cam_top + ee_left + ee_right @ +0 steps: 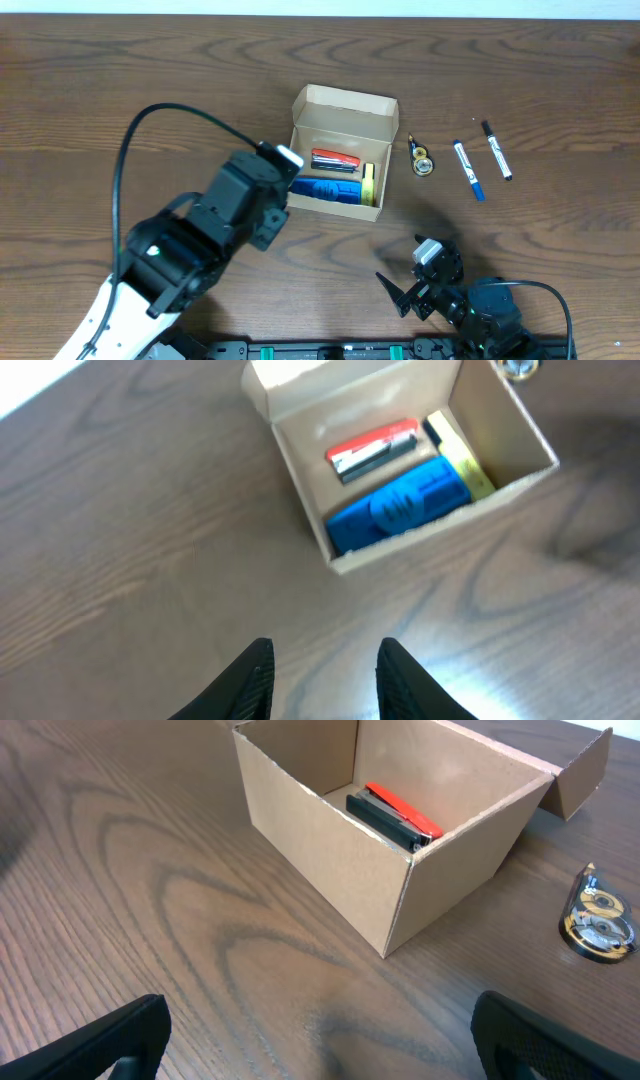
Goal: Pack container
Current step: 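Open left gripper and withdraw it from the box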
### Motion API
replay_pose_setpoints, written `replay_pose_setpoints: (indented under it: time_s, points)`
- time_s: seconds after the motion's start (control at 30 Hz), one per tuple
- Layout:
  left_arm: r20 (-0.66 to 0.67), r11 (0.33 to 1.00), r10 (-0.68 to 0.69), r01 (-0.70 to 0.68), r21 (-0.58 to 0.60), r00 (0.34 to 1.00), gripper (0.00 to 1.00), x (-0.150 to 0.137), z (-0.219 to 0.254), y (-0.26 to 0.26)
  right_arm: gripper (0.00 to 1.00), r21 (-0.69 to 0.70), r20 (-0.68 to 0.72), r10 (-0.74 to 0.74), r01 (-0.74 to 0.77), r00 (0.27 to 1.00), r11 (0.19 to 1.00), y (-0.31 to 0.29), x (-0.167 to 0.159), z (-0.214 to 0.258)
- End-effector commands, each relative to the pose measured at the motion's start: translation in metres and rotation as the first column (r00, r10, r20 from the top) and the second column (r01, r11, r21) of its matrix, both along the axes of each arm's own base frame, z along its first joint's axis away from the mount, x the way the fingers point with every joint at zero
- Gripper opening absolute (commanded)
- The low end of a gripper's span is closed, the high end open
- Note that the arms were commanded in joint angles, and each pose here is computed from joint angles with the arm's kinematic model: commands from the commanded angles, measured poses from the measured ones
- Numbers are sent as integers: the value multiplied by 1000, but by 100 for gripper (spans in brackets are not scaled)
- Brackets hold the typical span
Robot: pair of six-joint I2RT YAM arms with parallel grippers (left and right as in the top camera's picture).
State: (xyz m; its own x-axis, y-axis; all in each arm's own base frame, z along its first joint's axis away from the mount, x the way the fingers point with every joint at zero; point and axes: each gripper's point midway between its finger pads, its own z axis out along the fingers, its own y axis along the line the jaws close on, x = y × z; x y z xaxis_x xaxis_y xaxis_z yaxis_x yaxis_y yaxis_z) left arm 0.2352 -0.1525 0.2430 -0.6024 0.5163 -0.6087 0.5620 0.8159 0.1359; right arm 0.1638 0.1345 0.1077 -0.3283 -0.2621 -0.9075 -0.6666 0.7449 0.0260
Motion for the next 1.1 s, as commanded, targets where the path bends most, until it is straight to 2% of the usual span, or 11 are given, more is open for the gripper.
replay_pose_setpoints:
  time_s: [0.0, 0.1, 0.2, 0.23, 0.3, 0.43, 0.57, 0.67, 0.73, 0.87, 1.07]
  points:
    - [-40, 997, -76, 75, -21, 996, 35, -8, -1, 2, 99, 8, -7, 2, -2, 1000, 1000, 1, -1, -1]
    - [-58, 997, -65, 63, -36, 996, 47, -7, -3, 6, 99, 8, -7, 2, -2, 1000, 1000, 1, -1, -1]
    - [-59, 998, -57, 55, -38, 997, 50, -6, -3, 7, 99, 8, -6, 2, -2, 1000, 1000, 1, -1, -1]
    - [-60, 998, -57, 55, -38, 997, 55, -6, -3, 7, 99, 9, -6, 2, -2, 1000, 1000, 1, -1, -1]
    - [-61, 998, -57, 55, -40, 997, 95, -6, -3, 7, 99, 12, -9, 4, -4, 1000, 1000, 2, -1, -1]
    - [-60, 998, -57, 55, -40, 997, 95, -6, -3, 7, 99, 157, -156, -70, 95, 985, 983, 3, -2, 0]
    - [-67, 998, -57, 55, -36, 996, 95, -8, -4, 8, 99, 357, -432, -146, 318, 890, 878, 4, -3, 0]
    - [-66, 998, -57, 54, -36, 996, 95, -7, -4, 8, 99, 407, -495, -158, 389, 854, 826, 3, -1, 3]
    - [-66, 998, -57, 54, -35, 996, 95, -7, -4, 8, 99, 443, -503, -149, 402, 852, 801, 5, 2, 10]
    - [-67, 998, -57, 54, -35, 996, 95, -7, -4, 8, 99, 486, -377, -104, 292, 920, 824, 12, 6, 32]
    - [-66, 998, -57, 54, -35, 996, 95, -7, -4, 8, 99, 462, -349, -160, 318, 923, 828, 4, 15, 44]
